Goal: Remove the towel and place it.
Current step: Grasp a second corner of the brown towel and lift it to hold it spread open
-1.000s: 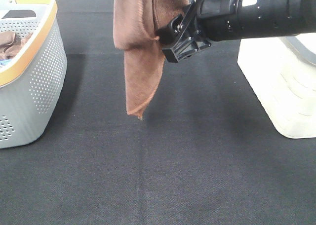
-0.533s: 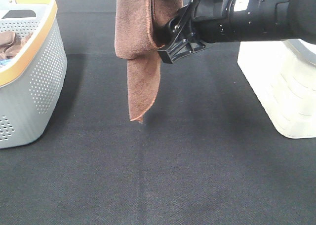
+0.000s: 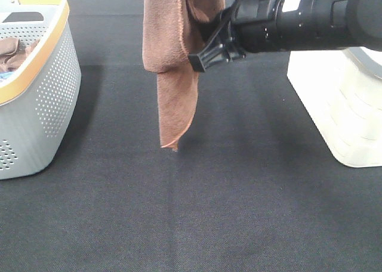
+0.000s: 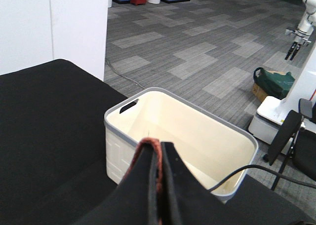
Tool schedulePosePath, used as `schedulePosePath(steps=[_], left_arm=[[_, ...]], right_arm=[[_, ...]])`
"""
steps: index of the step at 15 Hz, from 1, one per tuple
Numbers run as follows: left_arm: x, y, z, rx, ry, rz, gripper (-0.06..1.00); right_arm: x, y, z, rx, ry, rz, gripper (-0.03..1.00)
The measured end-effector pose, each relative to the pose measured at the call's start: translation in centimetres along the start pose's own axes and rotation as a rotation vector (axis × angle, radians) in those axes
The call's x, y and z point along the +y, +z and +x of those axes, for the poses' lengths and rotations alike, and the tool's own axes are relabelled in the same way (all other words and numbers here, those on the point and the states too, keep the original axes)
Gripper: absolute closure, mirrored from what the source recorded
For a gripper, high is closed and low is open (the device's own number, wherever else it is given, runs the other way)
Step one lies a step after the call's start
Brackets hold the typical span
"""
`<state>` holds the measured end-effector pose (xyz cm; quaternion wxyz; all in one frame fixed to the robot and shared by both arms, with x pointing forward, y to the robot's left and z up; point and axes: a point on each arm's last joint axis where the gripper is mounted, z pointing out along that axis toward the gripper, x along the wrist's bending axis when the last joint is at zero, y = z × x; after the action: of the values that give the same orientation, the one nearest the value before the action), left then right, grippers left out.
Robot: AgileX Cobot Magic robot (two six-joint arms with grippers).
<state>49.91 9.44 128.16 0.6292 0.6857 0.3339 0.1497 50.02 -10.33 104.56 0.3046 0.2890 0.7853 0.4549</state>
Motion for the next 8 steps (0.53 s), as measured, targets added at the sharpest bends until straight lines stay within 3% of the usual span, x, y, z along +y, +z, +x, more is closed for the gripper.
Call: schedulePosePath(steps=[4, 8], left_arm=[[0.3, -0.8, 3.2, 0.131, -0.022, 0.004, 0.94], [-0.3, -1.1, 4.2, 0.180, 0.005, 0.087, 0.94]], right_arm=[[0.0, -1.2, 0.2, 0.037, 0.003, 0.068, 0.97], [0.0, -2.8, 0.4, 0.077, 0.002, 0.136, 0.97]])
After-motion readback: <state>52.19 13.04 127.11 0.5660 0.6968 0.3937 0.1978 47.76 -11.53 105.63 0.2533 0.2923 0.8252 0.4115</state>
